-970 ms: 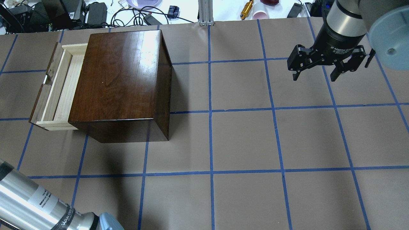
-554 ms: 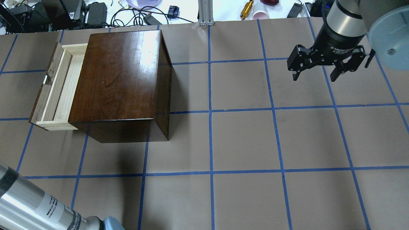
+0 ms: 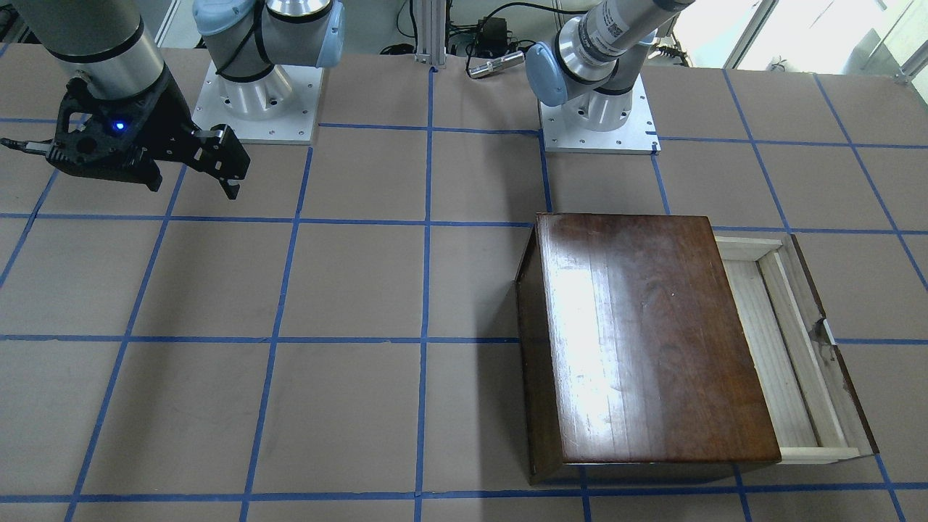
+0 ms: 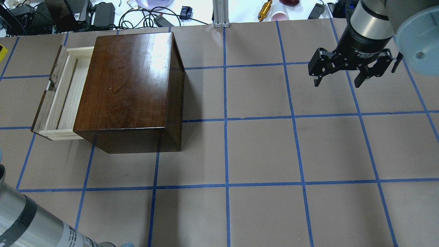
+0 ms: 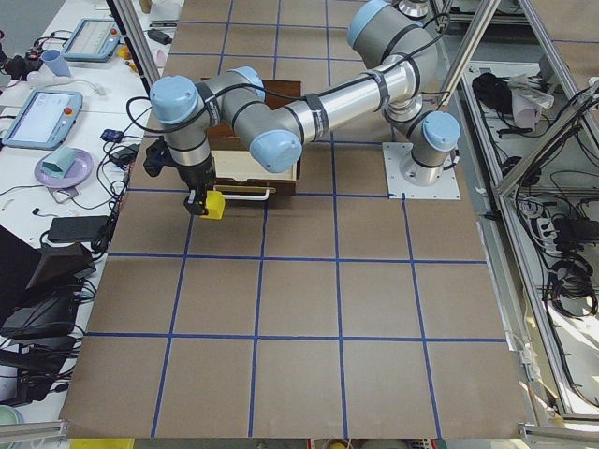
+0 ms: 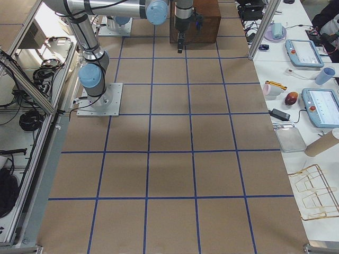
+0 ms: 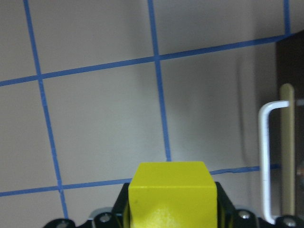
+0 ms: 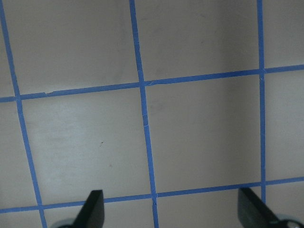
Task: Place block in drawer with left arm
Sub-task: 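Lift the yellow cube and carry it over the open drawer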
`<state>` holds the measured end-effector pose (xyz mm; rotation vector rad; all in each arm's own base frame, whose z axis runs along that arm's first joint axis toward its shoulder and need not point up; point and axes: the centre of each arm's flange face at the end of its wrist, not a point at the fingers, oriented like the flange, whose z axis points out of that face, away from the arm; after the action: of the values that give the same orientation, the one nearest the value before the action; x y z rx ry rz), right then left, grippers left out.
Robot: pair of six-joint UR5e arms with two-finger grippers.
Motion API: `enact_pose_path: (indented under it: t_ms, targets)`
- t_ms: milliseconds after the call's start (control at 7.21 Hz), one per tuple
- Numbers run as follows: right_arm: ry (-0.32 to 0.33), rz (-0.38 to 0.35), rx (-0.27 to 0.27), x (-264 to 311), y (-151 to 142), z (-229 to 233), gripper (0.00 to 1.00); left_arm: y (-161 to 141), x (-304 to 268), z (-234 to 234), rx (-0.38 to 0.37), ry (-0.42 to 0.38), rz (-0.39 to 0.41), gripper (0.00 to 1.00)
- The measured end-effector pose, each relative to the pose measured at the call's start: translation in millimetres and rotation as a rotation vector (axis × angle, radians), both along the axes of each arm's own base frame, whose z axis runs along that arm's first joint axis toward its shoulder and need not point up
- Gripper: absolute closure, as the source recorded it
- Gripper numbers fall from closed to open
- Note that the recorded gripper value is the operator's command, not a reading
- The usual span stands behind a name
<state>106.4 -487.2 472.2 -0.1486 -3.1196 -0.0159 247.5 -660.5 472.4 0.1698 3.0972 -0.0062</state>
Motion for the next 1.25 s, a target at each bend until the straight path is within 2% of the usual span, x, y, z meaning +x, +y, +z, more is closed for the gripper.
enact_pose_path:
  t_ms: [277,554,970,1248]
  targets:
    - [0.0,0.0,0.0,0,0,0,0.0,5,-60,-21,0.036,0.061,0.023,1.0]
    - [0.001,0.0,0.001,0,0,0,0.0,12,-96,-44,0.076,0.105,0.043,1.0]
    - [0.001,0.0,0.0,0,0,0,0.0,20,-107,-83,0.125,0.129,0.055,1.0]
    - [0.001,0.0,0.0,0,0,0,0.0,18,-107,-108,0.093,0.132,0.057,1.0]
